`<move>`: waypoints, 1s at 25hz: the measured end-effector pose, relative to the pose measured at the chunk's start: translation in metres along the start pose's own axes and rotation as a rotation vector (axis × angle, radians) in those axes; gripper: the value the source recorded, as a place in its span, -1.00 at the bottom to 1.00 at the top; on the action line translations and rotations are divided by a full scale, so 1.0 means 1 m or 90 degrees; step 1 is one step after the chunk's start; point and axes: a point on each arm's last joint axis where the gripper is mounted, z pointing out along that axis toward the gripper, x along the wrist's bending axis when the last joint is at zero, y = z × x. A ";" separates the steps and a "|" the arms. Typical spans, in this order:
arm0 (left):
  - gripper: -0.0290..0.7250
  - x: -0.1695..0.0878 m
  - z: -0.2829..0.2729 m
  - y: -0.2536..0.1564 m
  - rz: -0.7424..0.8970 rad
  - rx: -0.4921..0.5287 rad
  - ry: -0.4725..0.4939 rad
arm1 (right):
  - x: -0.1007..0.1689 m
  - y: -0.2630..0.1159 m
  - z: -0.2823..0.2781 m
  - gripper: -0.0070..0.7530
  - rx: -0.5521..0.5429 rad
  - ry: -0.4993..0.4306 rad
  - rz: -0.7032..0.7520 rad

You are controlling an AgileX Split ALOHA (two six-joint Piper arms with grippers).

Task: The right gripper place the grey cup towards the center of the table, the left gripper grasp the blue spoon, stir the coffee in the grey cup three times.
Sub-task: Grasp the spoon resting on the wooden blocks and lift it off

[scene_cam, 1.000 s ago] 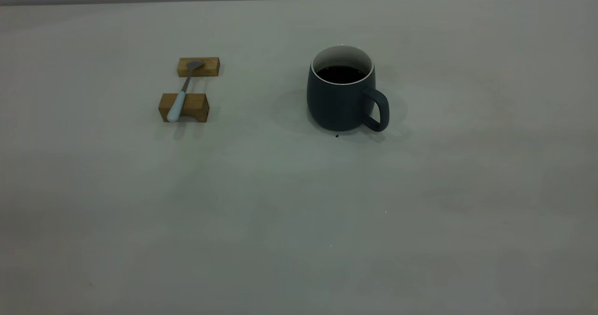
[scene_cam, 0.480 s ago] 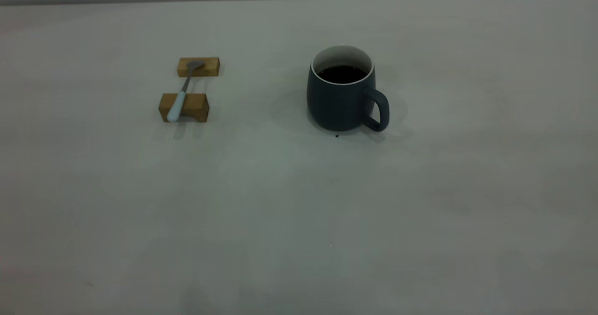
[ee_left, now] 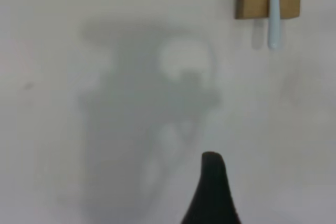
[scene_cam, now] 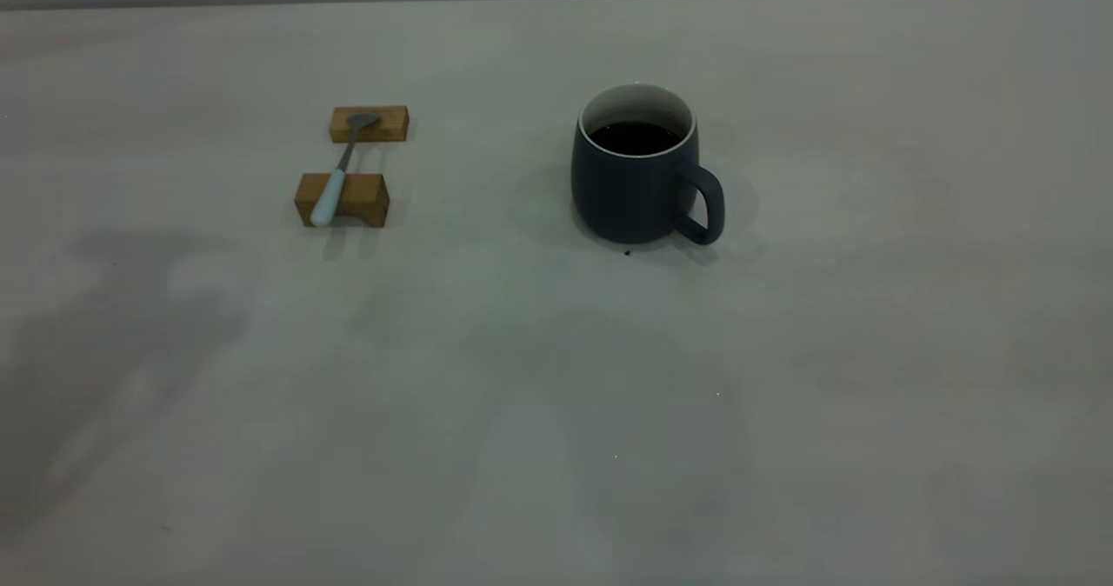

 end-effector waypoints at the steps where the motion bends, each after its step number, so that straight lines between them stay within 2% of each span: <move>1: 0.86 -0.006 0.013 0.010 0.009 0.010 -0.002 | 0.000 0.000 0.000 0.56 0.000 0.000 0.000; 7: 0.86 -0.037 0.103 0.040 0.039 0.112 -0.009 | 0.000 0.000 0.000 0.56 0.000 0.000 0.000; 13: 0.86 -0.041 0.149 0.037 0.029 0.162 -0.012 | 0.000 0.000 0.000 0.56 0.001 0.000 0.000; 21: 0.85 -0.041 0.187 0.032 0.028 0.158 -0.019 | 0.000 0.000 0.000 0.56 0.001 0.000 0.000; 25: 0.75 -0.048 0.202 0.030 0.040 0.138 -0.038 | 0.000 0.000 0.000 0.56 0.001 0.000 0.000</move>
